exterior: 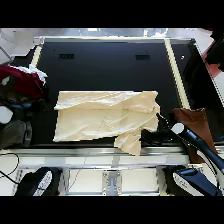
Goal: Fold the shirts.
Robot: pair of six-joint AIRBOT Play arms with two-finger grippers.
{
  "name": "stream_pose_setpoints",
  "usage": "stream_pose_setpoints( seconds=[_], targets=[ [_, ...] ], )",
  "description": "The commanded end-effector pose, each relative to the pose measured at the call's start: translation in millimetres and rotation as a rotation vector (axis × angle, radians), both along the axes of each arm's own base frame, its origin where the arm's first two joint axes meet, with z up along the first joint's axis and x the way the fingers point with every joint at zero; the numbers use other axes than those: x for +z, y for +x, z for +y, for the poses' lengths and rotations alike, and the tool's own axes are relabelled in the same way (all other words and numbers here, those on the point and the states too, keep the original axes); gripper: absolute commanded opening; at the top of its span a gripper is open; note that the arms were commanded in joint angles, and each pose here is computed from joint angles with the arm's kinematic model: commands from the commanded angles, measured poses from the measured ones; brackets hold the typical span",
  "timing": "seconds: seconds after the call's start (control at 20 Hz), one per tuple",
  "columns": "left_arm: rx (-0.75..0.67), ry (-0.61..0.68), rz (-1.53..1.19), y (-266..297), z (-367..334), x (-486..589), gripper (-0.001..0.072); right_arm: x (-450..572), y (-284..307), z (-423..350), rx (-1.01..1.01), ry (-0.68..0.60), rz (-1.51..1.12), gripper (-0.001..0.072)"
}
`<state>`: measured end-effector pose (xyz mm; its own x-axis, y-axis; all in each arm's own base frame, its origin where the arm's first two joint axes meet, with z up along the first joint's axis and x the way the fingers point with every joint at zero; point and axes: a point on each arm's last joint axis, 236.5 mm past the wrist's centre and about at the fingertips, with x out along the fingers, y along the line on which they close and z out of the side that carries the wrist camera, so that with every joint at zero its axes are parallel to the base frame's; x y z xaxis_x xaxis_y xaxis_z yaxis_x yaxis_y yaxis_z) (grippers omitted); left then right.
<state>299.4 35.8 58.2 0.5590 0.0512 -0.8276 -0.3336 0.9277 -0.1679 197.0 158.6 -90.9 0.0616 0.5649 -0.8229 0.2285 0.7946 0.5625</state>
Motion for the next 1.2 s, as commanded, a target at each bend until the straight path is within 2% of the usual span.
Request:
stream_pose_setpoints(
  seconds=[0.0, 0.1, 0.3, 0.35, 0.4, 0.6, 0.7, 0.75, 0.8, 0.85, 0.9, 0.95, 1.1, 1.15],
  targets=[
    [0.285, -0.116, 0.136, -65, 20, -52, 0.0692, 38, 16, 8, 0.028, 0.038, -0.110, 0.0019],
    [0.401, -0.252, 0.209, -101, 6, -89, 0.0692, 53, 22, 9, 0.029, 0.045, -0.164, 0.0019],
    [0.537, -0.552, 0.244, -126, -40, -137, 0.0686, 60, 23, 10, 0.029, 0.051, -0.188, 0.0019],
    [0.554, -0.584, 0.244, -127, -45, -146, 0.0606, 60, 23, 10, 0.029, 0.051, -0.188, 0.0019],
    [0.566, -0.596, 0.234, -125, -46, -152, 0.0565, 60, 23, 10, 0.029, 0.051, -0.188, 0.0019],
    [0.603, -0.586, 0.160, -109, -33, -157, 0.0559, 60, 22, 10, 0.032, 0.054, -0.184, 0.0019],
    [0.618, -0.595, 0.166, -106, -31, -162, 0.0473, 60, 22, 11, 0.033, 0.054, -0.182, 0.0019],
    [0.601, -0.615, 0.162, -102, -35, -162, 0.0471, 60, 22, 11, 0.033, 0.054, -0.182, 0.0019],
    [0.583, -0.639, 0.150, -96, -39, -161, 0.0383, 60, 22, 11, 0.033, 0.055, -0.182, 0.0019],
    [0.569, -0.661, 0.126, -88, -42, -159, 0.0188, 60, 21, 11, 0.032, 0.057, -0.181, 0.0019],
    [0.551, -0.667, 0.095, -80, -41, -156, 0.0055, 61, 21, 12, 0.031, 0.061, -0.180, 0.0019],
    [0.530, -0.670, 0.060, -72, -41, -152, 0.0010, 61, 20, 12, 0.033, 0.062, -0.177, 0.0019],
    [0.445, -0.659, -0.015, -57, -42, -128, 0.0009, 66, 15, 12, 0.057, 0.064, -0.175, 0.0019],
    [0.364, -0.621, -0.050, -52, -43, -111, 0.0009, 71, 9, 9, 0.092, 0.042, -0.181, 0.0018]
  ],
)
